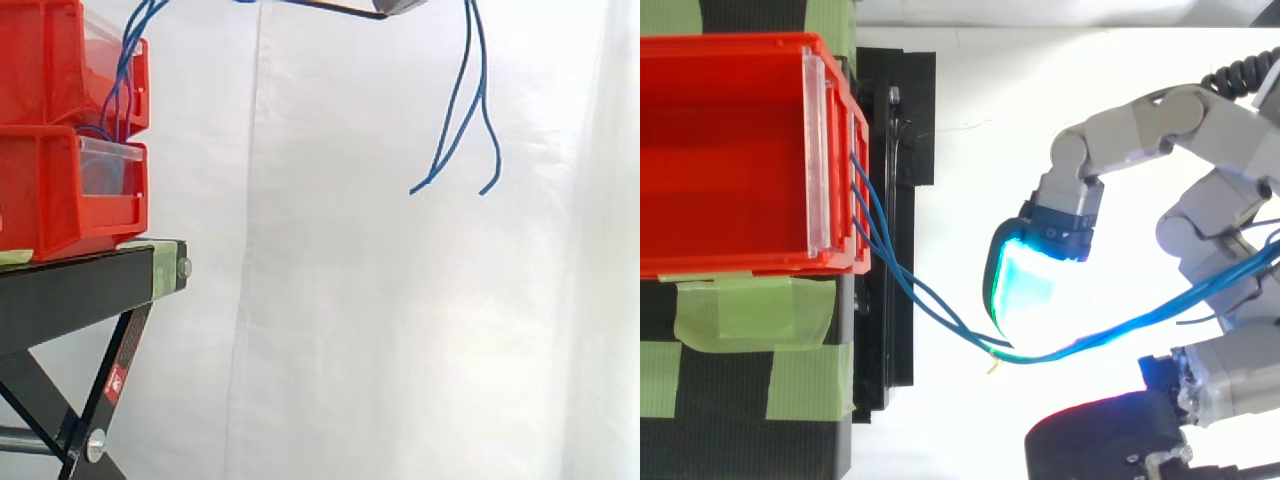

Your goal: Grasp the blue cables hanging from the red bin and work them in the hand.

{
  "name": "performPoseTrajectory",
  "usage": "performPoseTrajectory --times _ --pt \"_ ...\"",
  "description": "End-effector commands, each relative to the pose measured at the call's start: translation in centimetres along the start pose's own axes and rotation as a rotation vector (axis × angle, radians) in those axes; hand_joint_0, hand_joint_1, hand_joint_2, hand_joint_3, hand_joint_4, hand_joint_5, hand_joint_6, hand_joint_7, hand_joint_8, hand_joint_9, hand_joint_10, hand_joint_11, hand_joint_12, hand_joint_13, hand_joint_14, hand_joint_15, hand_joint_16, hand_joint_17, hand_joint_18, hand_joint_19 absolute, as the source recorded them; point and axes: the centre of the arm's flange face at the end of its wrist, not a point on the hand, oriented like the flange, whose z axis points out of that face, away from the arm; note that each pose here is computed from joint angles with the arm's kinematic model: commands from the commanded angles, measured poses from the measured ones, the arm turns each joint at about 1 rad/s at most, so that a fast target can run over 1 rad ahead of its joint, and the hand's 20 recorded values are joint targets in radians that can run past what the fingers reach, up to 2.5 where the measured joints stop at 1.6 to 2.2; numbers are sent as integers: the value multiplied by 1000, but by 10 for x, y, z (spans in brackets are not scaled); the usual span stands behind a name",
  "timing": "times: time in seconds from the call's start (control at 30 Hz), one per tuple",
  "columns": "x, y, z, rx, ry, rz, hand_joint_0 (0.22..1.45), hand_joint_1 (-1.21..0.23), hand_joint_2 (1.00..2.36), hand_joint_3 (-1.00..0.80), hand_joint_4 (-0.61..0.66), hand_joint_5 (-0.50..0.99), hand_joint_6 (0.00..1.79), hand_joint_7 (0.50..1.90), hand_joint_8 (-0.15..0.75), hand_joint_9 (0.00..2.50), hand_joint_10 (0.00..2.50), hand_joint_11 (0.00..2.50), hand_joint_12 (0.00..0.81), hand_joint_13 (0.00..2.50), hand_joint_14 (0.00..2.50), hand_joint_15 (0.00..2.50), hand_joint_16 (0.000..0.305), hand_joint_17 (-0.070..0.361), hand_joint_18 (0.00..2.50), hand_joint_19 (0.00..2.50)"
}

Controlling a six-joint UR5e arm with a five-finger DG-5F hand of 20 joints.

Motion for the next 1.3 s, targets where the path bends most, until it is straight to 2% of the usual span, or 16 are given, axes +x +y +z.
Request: performPoseTrajectory --times 0.0,0.07,0.13,0.23,0.3,0.43,0.73,0.87,1.07,1.1,1.2,1.23,1.27 --pt "0 0 0 0 0 0 913 -765 1009 -766 241 -271 719 1091 455 1805 2500 2500 533 1889 2500 1398 203 153 2500 759" --pt "0 0 0 0 0 0 905 -764 1008 -797 245 -268 691 1106 455 1805 2500 2500 533 1889 2500 1398 203 153 2500 759" --pt "0 0 0 0 0 0 912 -764 1009 -754 240 -266 681 1096 455 1805 2500 2500 533 1889 2500 1398 203 153 2500 759" --pt "0 0 0 2 2 -3 953 -766 1015 -593 234 -269 683 1095 455 1805 2500 2500 533 1889 2500 1398 203 153 2500 759" --pt "0 -1 0 3 3 -4 1010 -766 1019 -400 234 -266 688 1087 455 1805 2500 2500 533 1889 2500 1398 203 153 2500 759" --pt "0 -1 0 3 3 -4 1035 -759 1021 -278 227 -259 708 1070 455 1805 2500 2500 533 1889 2500 1398 203 153 2500 759" --pt "0 -1 -1 7 4 -8 1088 -736 1019 -340 219 -247 740 1044 455 1805 2500 2500 533 1889 2500 1398 203 153 2500 759" --pt "0 -1 -1 7 4 -8 1150 -707 1020 -192 209 -239 776 1020 455 1805 2500 2500 533 1889 2500 1398 203 153 2500 759" --pt "-1 -2 0 8 3 -8 1179 -691 1011 -73 210 -231 799 1000 455 1805 2500 2500 533 1889 2500 1398 203 153 2500 759" --pt "-1 -2 0 8 3 -9 1180 -692 1014 -75 214 -207 720 1052 455 1805 2500 2500 533 1889 2500 1398 203 153 2500 759" --pt "-1 -2 0 8 3 -9 1186 -684 1013 -101 222 -202 727 1046 455 1805 2500 2500 533 1889 2500 1398 203 153 2500 759" --pt "-1 -2 0 8 3 -8 1174 -672 1015 -136 224 -201 726 1048 455 1805 2500 2500 533 1889 2500 1398 203 153 2500 759" --pt "-1 -2 0 8 3 -8 1178 -671 1016 -261 223 -199 722 1053 455 1805 2500 2500 533 1889 2500 1398 203 153 2500 759"
